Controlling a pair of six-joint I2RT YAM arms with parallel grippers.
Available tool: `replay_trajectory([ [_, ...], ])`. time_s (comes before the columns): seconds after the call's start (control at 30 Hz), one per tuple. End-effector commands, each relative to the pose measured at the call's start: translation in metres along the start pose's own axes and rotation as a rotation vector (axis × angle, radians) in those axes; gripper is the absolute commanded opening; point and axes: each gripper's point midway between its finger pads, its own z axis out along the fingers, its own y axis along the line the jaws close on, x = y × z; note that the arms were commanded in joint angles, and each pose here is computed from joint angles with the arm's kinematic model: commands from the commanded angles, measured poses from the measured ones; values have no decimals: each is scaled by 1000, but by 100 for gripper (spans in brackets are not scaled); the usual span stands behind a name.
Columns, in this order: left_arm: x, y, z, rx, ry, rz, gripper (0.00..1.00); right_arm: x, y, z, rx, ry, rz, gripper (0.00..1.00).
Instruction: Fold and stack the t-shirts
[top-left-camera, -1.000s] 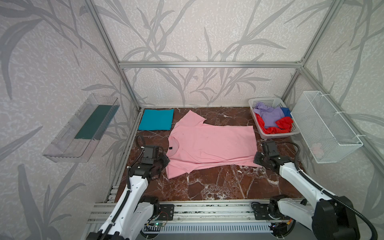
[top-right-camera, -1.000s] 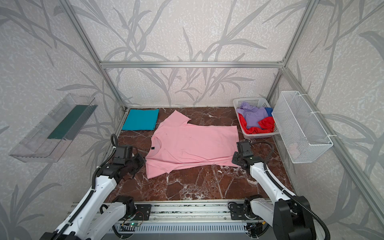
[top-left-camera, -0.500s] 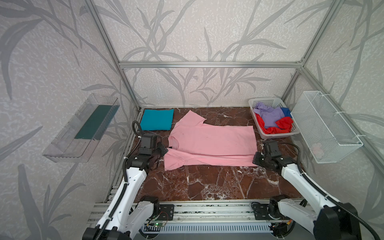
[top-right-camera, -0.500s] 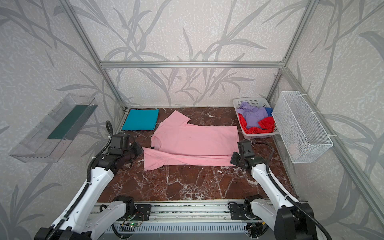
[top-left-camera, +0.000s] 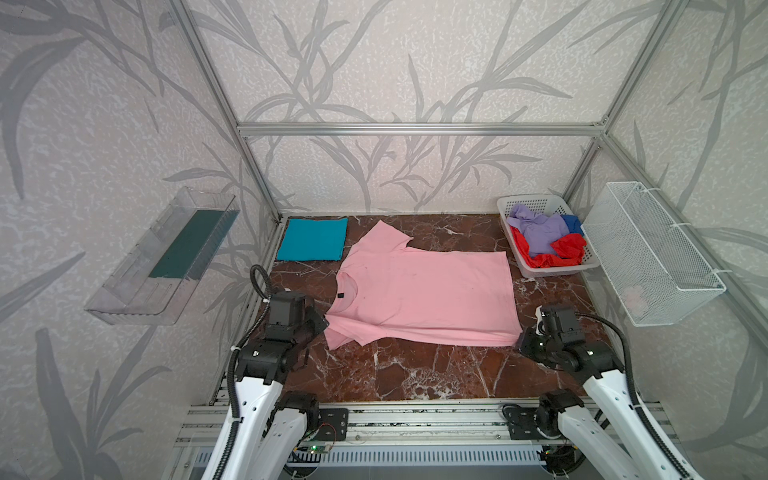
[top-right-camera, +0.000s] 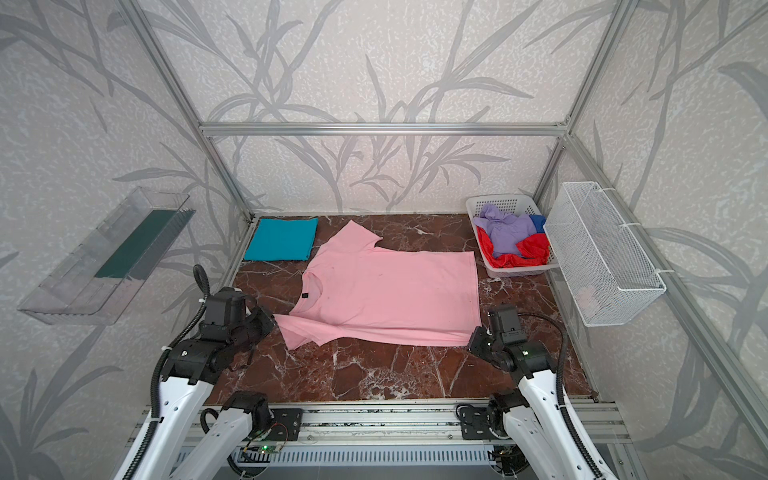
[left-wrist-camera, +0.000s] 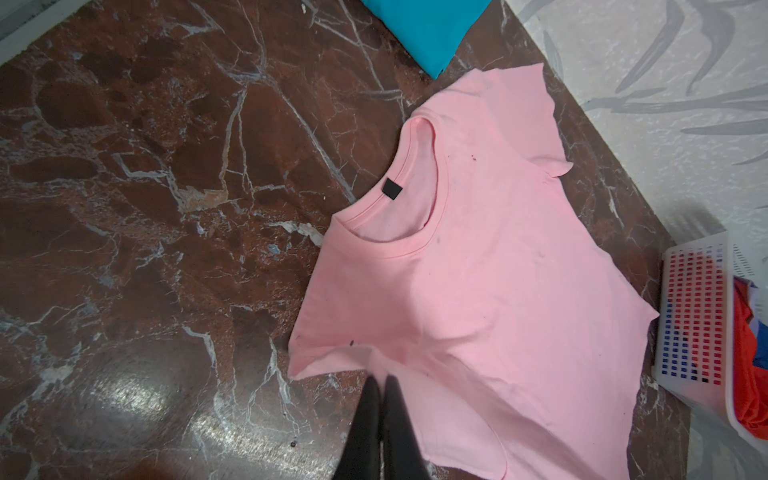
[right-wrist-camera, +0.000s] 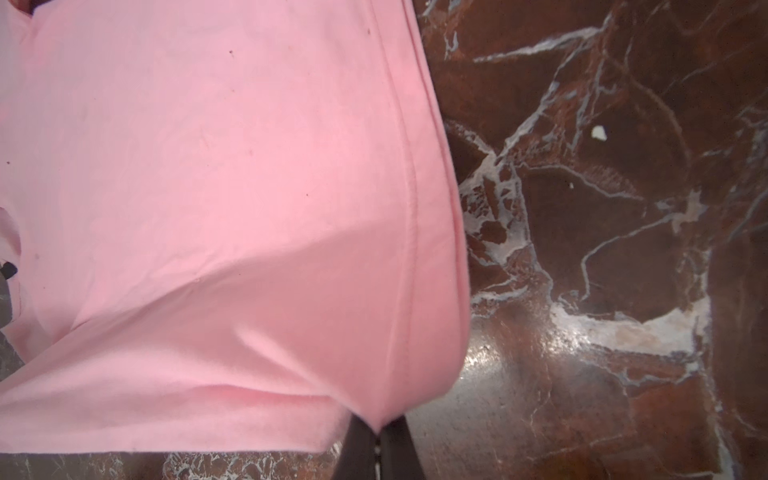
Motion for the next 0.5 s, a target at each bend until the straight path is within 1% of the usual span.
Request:
replay_trajectory([
  [0.0, -8, -6, 10, -8, -11, 4, 0, -3, 1, 9, 7, 10, 25, 0],
  [0.33, -34, -33, 54, -26, -6, 57, 0, -43, 29, 46, -5, 25, 43, 1],
  [0.4, -37, -38, 63, -28, -2, 65, 0, -49, 32, 52, -4, 33, 42, 4],
  [0.47, -40, -41, 72, -30, 3, 72, 0, -54, 33, 56, 4, 44, 40, 9],
])
